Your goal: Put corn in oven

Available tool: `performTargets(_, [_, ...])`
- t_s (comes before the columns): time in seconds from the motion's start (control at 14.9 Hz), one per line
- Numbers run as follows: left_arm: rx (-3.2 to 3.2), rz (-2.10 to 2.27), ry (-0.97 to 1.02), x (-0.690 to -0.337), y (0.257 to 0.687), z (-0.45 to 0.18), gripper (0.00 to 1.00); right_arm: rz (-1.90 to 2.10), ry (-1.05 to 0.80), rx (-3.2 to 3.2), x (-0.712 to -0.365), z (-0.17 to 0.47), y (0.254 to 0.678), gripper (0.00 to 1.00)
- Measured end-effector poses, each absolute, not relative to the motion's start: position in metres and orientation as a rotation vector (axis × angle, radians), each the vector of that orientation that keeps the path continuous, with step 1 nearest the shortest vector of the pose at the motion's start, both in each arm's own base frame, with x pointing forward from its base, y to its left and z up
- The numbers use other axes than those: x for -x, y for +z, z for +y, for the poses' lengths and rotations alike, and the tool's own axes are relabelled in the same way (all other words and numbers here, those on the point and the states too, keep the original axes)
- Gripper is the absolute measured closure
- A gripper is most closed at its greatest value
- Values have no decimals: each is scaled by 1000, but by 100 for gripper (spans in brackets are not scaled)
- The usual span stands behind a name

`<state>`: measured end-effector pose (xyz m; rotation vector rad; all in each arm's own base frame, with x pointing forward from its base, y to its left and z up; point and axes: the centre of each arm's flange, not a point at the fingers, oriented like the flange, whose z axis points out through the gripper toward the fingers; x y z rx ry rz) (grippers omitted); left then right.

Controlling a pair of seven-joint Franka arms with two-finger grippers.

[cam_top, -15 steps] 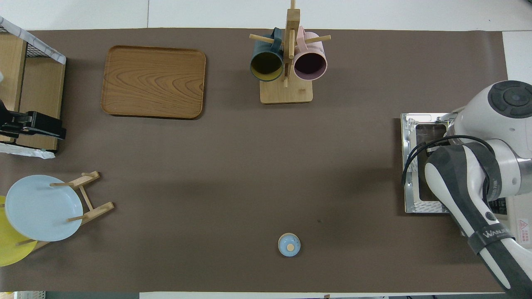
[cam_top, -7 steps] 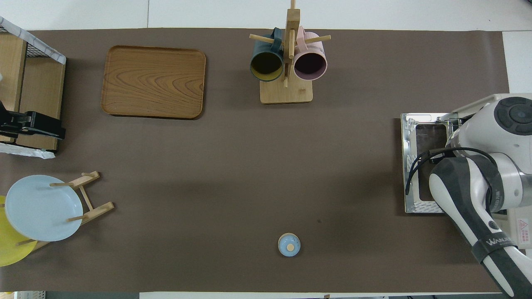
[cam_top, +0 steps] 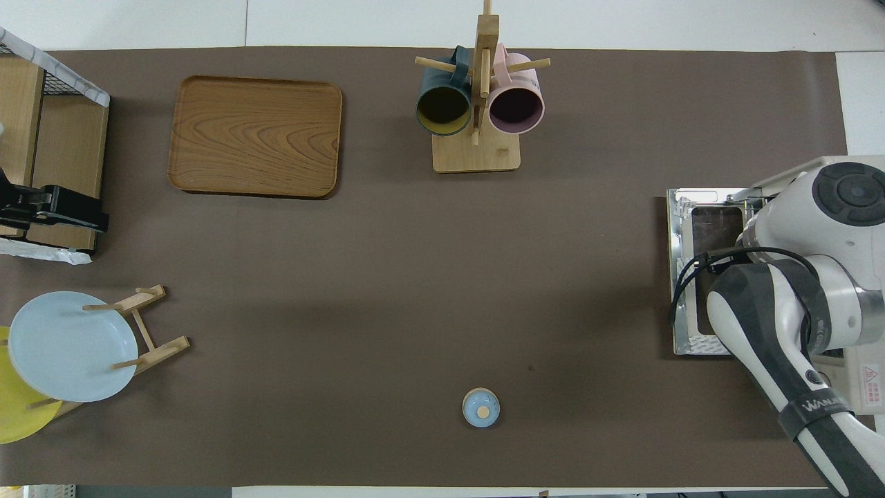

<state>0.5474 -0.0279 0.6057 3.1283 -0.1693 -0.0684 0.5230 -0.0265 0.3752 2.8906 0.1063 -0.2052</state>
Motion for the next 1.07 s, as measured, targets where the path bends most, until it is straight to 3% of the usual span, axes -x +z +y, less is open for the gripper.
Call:
performTargets(0.4, [-3128,-169,-68,-547,606,-28,0,95,-241,-2895,-527,3,395,80])
performTargets(0.54, [-3128,-169,-68,-547,606,-28,0,34,-252,-2918,-524,30,394,96])
performTargets(0.6, [-3128,-169,-68,-547,606,-28,0,2,-257,-2924,-521,41,390,99])
performTargets(1.07, [-3128,-169,-68,-547,606,-28,0,-134,-211,-3000,-490,67,328,99])
